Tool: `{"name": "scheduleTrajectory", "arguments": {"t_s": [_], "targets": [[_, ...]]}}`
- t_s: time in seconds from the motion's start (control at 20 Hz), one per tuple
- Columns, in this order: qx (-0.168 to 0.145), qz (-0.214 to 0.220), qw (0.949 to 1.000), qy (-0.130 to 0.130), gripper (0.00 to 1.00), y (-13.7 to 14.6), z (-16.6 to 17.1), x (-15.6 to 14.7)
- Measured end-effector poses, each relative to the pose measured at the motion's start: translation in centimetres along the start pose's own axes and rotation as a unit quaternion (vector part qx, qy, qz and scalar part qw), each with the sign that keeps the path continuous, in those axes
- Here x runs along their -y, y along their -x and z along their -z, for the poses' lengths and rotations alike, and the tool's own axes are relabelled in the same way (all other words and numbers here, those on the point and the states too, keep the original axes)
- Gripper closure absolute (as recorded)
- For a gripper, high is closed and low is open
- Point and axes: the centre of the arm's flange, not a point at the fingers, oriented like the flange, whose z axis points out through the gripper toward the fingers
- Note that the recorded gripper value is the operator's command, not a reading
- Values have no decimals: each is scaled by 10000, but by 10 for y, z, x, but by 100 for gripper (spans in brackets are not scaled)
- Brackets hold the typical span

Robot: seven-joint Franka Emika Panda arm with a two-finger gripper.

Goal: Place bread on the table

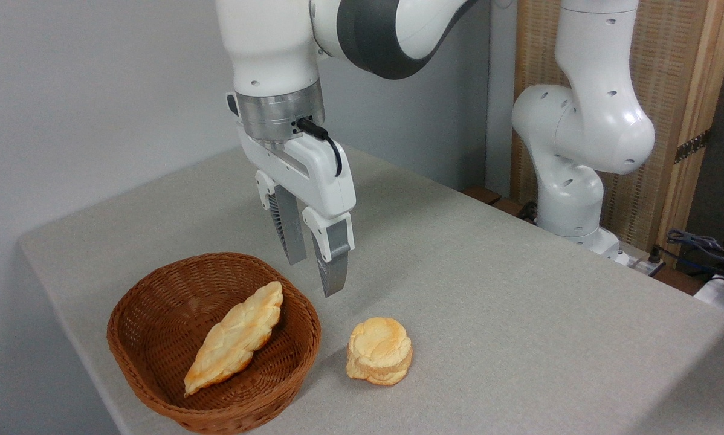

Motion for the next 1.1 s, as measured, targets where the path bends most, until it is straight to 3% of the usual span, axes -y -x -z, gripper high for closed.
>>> {"name": "scheduleTrajectory", "arguments": {"t_s": [0.9, 1.1], "targets": [[5, 4, 10000, 6, 0, 0, -1, 0], [-77, 422, 9990, 131, 0, -3, -4, -1]]}}
